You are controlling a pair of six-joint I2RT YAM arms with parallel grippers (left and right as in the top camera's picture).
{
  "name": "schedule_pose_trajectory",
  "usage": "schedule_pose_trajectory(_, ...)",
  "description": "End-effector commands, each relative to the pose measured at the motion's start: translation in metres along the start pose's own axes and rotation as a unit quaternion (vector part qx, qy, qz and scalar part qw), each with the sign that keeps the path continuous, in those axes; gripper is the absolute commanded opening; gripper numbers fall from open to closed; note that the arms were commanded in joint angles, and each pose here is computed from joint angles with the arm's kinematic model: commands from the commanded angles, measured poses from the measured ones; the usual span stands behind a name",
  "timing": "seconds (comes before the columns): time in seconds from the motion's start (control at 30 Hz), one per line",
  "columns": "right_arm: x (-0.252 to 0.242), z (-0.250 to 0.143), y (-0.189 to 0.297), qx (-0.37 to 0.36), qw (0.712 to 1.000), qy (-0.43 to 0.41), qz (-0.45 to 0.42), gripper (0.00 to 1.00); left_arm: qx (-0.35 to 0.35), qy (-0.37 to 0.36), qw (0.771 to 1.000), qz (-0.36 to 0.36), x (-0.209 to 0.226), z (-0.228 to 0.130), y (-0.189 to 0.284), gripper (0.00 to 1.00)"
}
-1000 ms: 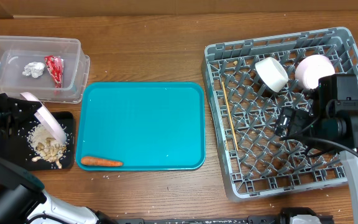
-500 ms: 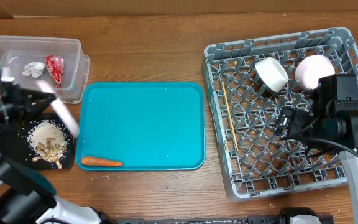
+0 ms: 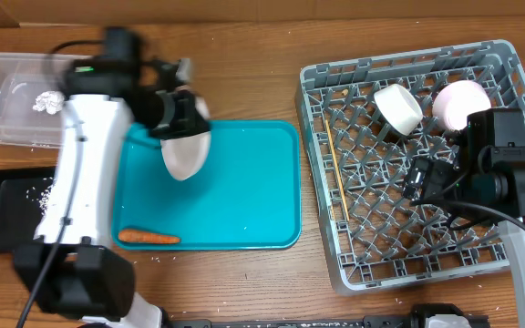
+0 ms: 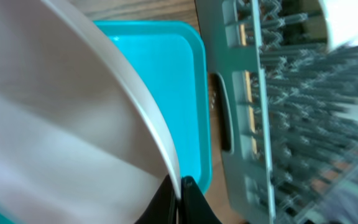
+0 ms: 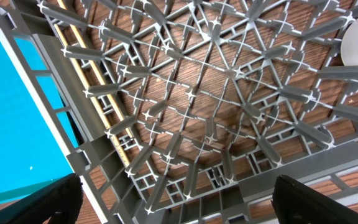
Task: Sort waste into correct bins and load items into the dishwasher
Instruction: 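Carry the emptied plate back and set it on the teal tray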
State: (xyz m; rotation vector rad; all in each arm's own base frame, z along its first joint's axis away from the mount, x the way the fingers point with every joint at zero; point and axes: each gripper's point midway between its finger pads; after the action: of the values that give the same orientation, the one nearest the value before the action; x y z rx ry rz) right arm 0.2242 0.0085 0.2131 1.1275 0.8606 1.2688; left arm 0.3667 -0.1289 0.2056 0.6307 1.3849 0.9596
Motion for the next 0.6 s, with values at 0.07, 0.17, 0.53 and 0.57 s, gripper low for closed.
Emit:
schedule_pose_trajectory(0.07,-0.002,0.001,0.0,-0.003,1.0,0.003,-0.004,1.0,-0.006,0.064,0.983,0.17,-0.003,-0.014,-0.07,0.04)
schedule_pose_trajectory(0.17,-0.002,0.0,0.0,-0.002,1.0,0.003,-0.005,1.0,0.027,0.064,0.974,0.214,-0.001,-0.033,-0.109,0.04)
schedule_pose_trajectory(0.53,0.0,0.009,0.0,-0.021,1.0,0.004,-0.001,1.0,0.063,0.076,0.963,0.25,0.013,-0.047,-0.126,0.54)
schedule_pose_trajectory(0.57,0.002,0.013,0.0,-0.028,1.0,0.004,0.004,1.0,0.061,0.08,0.963,0.25,0.014,-0.045,-0.121,0.56)
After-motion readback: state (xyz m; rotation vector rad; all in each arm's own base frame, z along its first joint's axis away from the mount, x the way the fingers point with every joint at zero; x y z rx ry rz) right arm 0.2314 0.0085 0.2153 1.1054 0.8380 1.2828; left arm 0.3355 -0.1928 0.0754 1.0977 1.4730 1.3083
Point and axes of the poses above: each gripper's point midway between its finger pads, its own y axis back along the fingers, its own x axis along the line the jaws close on, z = x × y, and after that the axes turned 10 degrees about y, right-handed
